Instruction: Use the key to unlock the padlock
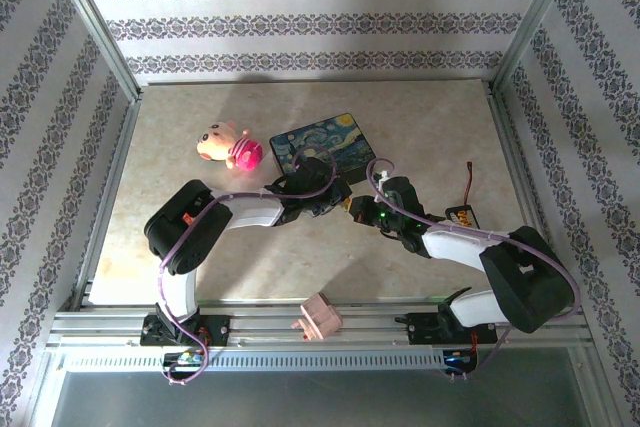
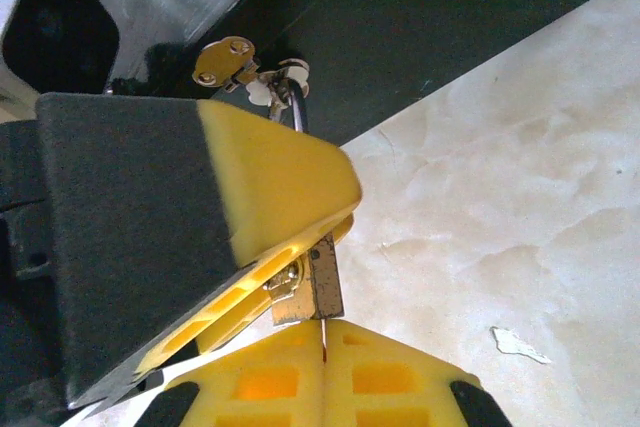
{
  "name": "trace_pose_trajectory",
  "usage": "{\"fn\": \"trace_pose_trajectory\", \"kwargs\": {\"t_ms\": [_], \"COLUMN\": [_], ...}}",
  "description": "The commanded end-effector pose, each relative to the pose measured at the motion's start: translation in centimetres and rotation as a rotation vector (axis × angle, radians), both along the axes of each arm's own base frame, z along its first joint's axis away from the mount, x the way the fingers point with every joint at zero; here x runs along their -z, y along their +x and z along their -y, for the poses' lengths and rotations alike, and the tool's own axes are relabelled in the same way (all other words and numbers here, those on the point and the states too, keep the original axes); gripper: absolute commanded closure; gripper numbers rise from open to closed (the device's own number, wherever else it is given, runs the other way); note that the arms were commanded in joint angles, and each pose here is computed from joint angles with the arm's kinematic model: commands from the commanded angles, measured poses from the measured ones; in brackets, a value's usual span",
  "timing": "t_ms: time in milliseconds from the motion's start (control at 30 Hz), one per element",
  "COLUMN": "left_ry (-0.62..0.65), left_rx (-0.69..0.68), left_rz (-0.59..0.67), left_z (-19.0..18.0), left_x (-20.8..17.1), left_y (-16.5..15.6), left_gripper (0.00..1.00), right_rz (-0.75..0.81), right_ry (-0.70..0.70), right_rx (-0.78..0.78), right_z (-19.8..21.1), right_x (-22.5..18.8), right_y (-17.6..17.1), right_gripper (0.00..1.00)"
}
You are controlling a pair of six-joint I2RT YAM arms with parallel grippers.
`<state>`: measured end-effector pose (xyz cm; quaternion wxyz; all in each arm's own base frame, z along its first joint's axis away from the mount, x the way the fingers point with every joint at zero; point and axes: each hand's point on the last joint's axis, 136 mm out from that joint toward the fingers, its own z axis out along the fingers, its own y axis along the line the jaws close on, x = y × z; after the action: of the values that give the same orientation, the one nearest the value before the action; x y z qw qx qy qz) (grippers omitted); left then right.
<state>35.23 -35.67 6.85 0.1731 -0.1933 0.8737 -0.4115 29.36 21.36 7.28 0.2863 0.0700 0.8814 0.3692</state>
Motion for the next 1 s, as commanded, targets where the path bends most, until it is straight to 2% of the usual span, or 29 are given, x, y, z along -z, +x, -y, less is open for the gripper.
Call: {"fn": "trace_pose_trajectory", "kwargs": {"t_ms": [0,267,633,833,867,967], "left_ry": [-0.108,-0.117,-0.101,-0.085,-0.082,-0.077], "left_rx": [0.048,0.048,0.046,0.039,0.038,0.032], "left_rz": [-0.019,0.003,-0.038,-0.041,-0.044,-0.047], "left_z": [1.1,0.9,1.1,1.1,1.0,0.8], "left_x": [-2.8,-3.3,-1.6,-1.3,-1.3,-1.2], "left_y": [-1.5,-1.6,-1.6,-1.4,-1.4,-1.4], "left_gripper": [0.69,0.78,0.8,0.92,0.94,1.0], "right_rz": [-0.023,-0.032,0.008,0.027,0.031,0.047], "right_ry": [-0.044,-0.036,-0.009,-0.008,-0.012,-0.044], "right_rx": [0.068,0.071,0.042,0.027,0.026,0.03], "right_z": [1.2,1.0,0.3,0.1,0.1,0.7], "right_x": [1.1,1.3,-0.3,-0.9,-1.0,-1.2], "right_y": [0.4,0.5,0.6,0.4,0.3,0.1], "right_gripper": [1.0,1.0,1.0,1.0,0.99,0.89]}}
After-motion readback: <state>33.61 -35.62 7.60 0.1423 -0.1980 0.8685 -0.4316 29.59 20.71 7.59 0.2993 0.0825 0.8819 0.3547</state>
